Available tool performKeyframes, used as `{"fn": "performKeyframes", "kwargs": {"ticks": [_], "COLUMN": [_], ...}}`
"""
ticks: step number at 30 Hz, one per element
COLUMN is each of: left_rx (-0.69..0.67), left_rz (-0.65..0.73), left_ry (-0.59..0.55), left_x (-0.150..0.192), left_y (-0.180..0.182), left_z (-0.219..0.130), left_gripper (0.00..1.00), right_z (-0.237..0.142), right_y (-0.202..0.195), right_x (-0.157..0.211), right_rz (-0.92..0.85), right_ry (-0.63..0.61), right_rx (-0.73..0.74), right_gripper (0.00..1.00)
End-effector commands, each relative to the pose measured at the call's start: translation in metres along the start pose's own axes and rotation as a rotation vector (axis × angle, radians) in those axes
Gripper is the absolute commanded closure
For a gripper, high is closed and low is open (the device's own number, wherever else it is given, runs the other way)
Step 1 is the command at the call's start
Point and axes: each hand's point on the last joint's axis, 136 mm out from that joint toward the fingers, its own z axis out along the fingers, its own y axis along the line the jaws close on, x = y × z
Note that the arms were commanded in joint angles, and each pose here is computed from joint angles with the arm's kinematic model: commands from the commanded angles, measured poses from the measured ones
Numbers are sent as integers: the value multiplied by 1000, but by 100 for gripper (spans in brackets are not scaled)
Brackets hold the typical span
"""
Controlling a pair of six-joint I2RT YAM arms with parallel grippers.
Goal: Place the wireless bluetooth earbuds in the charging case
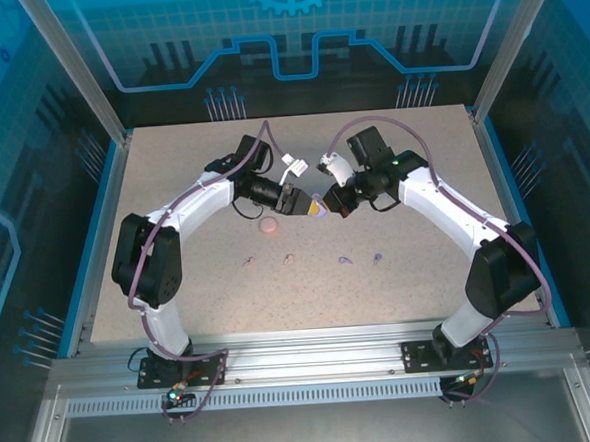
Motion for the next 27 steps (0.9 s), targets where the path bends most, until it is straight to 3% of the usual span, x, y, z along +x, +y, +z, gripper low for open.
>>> {"fn": "performKeyframes", "kwargs": {"ticks": [1, 8, 13, 16, 27], "left_rx": [29, 42, 45, 38, -23], "left_rz": [-8, -10, -7, -6, 62], "left_ry": [-5, -8, -11, -11, -78], "left_x": [-4, -4, -3, -2, 4], "left_y": [1, 0, 1, 2, 10], "left_z": [0, 1, 2, 2, -1], "left_gripper": [67, 73, 100, 100, 100], "right_z": [-6, -7, -8, -10, -45], "right_y": [6, 5, 4, 0, -1], "right_x": [0, -3, -5, -7, -27], "right_rz": [-12, -5, 0, 17, 89], "right_ry": [-17, -29, -35, -44, -153], "right_rx": [-26, -32, -34, -24, -61], "right_gripper": [100, 100, 100, 100, 65]}}
